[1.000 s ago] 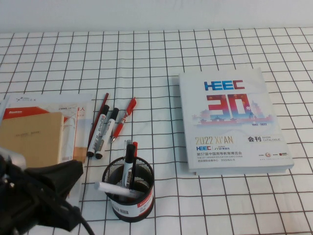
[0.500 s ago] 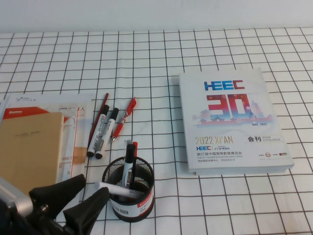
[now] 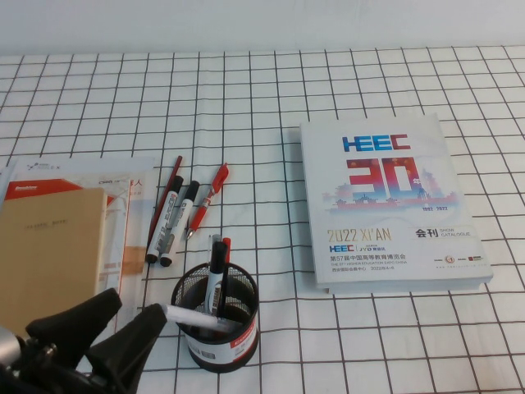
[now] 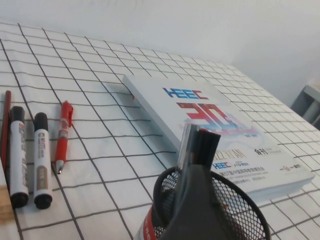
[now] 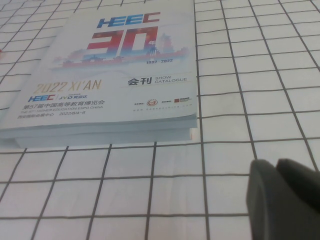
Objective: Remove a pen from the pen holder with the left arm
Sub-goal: 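Take a marker out of the pen holder and lay it on the table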
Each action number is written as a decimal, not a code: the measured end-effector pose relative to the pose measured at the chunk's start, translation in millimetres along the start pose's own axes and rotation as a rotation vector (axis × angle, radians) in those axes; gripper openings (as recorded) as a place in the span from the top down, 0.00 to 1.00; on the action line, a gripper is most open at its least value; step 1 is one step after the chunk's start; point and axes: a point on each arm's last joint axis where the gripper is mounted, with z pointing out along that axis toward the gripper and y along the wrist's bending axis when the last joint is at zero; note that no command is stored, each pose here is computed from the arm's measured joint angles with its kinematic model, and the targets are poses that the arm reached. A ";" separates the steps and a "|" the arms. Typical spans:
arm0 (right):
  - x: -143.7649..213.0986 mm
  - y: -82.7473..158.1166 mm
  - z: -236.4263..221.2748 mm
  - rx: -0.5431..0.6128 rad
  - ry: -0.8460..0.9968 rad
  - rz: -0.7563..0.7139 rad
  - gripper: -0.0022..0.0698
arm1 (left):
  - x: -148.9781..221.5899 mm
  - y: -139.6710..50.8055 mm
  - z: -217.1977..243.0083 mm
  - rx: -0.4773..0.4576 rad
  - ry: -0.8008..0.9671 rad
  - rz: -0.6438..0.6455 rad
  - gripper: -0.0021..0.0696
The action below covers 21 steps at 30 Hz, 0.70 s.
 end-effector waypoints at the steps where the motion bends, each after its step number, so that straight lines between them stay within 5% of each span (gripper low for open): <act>1: 0.0 0.0 0.0 0.000 0.000 0.000 0.99 | -0.8 0.6 0.0 -0.006 -0.009 -0.012 0.34; 21: 0.0 0.0 0.0 0.000 0.000 0.000 0.99 | 11.1 7.0 22.9 -0.091 0.018 -0.074 0.34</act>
